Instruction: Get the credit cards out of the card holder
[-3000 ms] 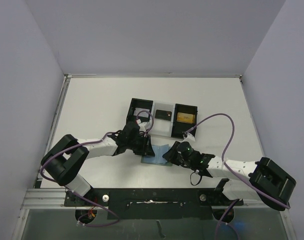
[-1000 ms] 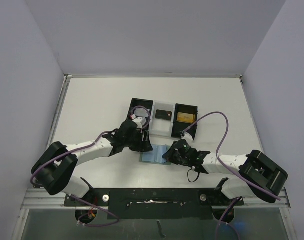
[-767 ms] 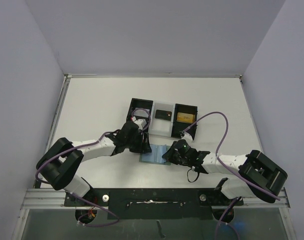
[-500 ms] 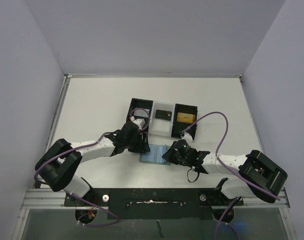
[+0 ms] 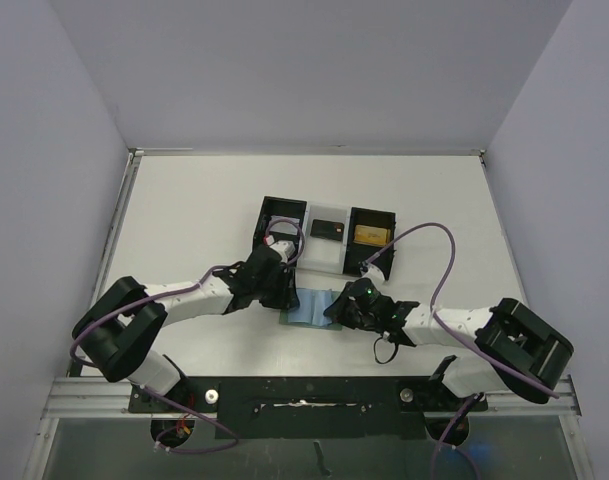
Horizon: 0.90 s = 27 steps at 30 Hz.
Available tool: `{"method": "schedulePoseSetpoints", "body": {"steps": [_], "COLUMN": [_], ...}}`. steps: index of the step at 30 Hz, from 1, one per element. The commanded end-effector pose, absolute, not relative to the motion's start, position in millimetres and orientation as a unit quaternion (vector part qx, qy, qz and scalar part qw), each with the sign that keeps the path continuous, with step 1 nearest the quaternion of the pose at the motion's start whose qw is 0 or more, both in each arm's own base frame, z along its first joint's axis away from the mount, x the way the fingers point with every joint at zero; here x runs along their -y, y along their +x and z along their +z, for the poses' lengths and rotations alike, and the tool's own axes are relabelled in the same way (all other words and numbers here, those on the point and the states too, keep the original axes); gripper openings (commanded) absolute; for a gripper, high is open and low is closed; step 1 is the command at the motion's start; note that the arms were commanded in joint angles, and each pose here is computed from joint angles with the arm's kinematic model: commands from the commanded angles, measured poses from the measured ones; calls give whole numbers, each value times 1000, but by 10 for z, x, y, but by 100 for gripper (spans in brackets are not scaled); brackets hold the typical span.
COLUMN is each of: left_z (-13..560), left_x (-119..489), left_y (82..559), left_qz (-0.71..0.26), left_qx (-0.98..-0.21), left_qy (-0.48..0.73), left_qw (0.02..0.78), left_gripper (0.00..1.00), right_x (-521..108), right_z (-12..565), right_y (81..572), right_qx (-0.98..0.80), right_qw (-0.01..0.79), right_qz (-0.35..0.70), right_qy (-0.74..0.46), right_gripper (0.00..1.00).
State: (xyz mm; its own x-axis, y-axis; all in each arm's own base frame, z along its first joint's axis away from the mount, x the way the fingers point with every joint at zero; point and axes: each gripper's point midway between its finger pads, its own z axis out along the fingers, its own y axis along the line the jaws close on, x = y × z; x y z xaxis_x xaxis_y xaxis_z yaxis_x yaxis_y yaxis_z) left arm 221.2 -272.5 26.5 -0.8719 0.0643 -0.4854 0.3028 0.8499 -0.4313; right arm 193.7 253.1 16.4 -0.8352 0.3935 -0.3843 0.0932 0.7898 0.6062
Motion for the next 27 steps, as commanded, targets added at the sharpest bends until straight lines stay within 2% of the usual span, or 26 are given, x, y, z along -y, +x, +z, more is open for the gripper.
{"method": "schedulePoseSetpoints", "body": {"steps": [1,3,7,9,11,13,15,18,23,27], "left_z": [437,435,484,531,565,640,766,972,1433,1924], "left_x": [2955,3019,3075,3034,2924,2783,2603,2364,2014,1573], "left_y": [2190,2150,2126,2187,2271,2371,2481,2634,2873,3119], "left_qz": [-312,-330,-351,-336,-303,-272,-245,-226,-218,-157], "left_qx": [-912,-908,-901,-904,-912,-917,-917,-911,-889,-855], "left_qy": [121,123,120,113,105,91,70,37,-14,-94], "left_qw": [239,228,226,238,256,279,306,342,402,485], "left_gripper": [34,34,26,26,33,40,53,67,71,72], "right_x": [-2535,-2541,-2567,-2569,-2528,-2390,-2154,-1710,-1134,-707], "right_z": [76,77,113,163,260,381,525,872,1628,2266], "right_y": [1921,1928,1927,1933,1960,2003,2052,2129,2461,2652], "right_qx": [-920,-920,-919,-919,-920,-925,-929,-923,-873,-811], "right_qw": [243,243,243,246,257,275,299,345,468,566], "right_qz": [281,280,286,285,275,239,187,106,34,-17], "right_qy": [126,126,119,112,106,106,115,132,134,150], "right_gripper": [5,5,5,10,23,46,65,84,99,98]}}
